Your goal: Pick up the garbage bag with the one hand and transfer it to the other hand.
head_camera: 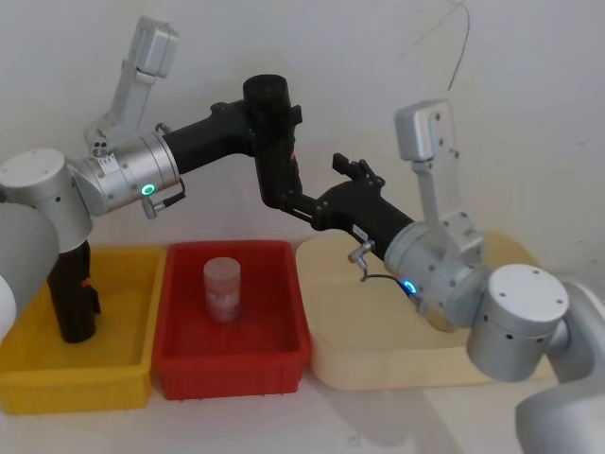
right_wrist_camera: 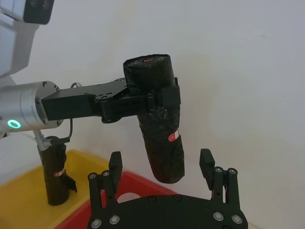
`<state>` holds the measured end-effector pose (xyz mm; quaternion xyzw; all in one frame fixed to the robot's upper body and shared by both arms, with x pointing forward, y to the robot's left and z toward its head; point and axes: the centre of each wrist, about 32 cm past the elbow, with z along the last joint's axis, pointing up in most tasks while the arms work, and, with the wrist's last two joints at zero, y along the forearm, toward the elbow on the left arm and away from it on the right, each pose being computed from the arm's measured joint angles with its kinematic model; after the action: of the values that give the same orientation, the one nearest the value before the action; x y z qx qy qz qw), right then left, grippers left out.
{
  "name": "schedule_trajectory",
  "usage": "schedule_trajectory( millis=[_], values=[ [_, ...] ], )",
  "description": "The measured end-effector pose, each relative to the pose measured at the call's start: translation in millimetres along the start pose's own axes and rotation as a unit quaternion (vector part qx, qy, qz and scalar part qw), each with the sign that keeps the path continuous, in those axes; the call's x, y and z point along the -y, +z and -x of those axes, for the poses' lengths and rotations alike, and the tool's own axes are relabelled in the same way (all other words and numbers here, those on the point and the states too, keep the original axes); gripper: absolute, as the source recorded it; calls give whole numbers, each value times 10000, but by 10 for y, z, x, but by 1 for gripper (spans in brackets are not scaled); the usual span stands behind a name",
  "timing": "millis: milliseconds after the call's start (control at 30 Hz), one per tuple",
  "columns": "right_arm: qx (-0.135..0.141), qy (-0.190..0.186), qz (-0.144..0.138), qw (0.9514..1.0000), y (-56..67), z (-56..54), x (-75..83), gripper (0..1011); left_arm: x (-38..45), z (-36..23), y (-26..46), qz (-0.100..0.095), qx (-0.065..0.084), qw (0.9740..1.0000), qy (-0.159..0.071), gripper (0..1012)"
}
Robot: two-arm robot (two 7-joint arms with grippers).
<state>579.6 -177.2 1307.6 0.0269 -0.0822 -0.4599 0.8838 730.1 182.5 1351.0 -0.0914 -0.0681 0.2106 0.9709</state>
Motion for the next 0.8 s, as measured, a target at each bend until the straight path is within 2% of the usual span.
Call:
schedule_trajectory(
  millis=[800],
  values=[
    [514,-459,11,9976,-102,248,-453,1001,0,0,0,0,0,10000,0,445]
  ],
)
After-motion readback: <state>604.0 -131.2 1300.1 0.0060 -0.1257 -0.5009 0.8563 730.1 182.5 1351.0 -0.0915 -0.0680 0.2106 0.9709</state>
